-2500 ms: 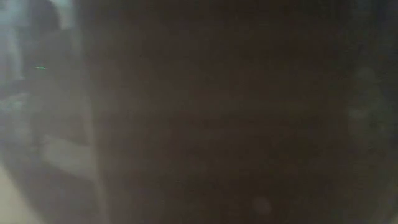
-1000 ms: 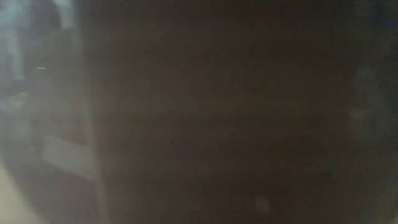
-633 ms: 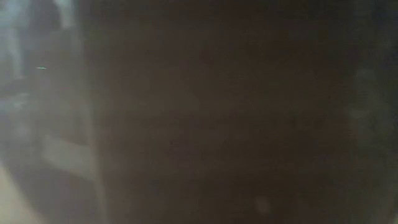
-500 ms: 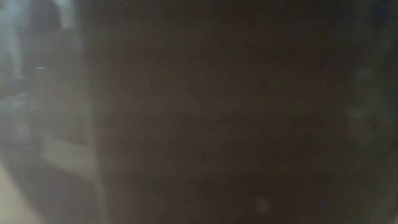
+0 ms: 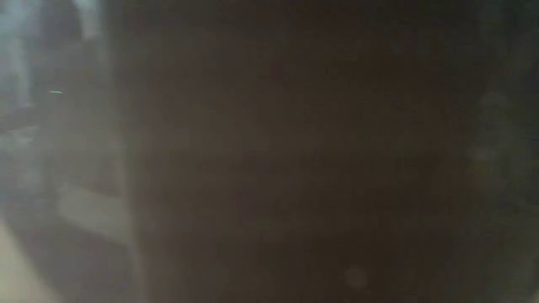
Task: Place coffee mugs
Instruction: Put the light blue patterned mug on the shelf
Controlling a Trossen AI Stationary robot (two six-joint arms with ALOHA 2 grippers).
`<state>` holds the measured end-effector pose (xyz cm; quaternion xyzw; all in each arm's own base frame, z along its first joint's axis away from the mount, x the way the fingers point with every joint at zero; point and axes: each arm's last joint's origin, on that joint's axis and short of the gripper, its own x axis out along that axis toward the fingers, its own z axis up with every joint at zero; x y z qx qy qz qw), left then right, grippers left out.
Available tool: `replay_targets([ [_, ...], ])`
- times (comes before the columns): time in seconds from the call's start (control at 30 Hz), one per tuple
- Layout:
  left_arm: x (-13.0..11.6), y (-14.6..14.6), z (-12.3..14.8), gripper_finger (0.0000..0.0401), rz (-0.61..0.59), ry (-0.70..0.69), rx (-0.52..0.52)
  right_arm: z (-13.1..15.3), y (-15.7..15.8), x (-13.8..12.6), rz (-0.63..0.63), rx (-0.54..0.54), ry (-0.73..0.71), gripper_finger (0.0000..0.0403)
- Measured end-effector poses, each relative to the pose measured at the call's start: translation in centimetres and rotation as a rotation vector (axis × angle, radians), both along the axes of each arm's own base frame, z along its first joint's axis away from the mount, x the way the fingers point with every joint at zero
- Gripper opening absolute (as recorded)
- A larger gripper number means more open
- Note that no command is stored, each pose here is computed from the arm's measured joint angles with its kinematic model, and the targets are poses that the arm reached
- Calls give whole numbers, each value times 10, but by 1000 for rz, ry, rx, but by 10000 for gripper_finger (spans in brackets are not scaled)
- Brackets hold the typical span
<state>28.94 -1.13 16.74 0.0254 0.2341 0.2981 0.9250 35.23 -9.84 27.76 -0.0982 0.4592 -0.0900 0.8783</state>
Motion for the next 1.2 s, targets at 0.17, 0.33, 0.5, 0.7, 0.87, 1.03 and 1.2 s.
replay_targets([
  [0.17,5,2,-4,141,18,2,62,-6,-6,1,-8,4,11,105],
  [0.33,8,8,-4,141,26,-17,72,-14,-14,5,-5,-5,26,105],
  [0.5,13,9,-7,141,-16,-43,66,-18,-23,8,20,-42,18,105],
  [0.7,19,7,-9,141,-50,-91,49,-19,-30,10,36,-47,-3,105],
  [0.87,18,1,-10,141,-74,-82,47,-17,-29,8,7,-80,14,105],
  [1.03,28,-7,3,141,-91,-18,26,3,-15,9,-7,-126,34,105],
  [1.2,41,-11,27,141,-127,148,-18,23,-6,15,36,-65,-30,105],
])
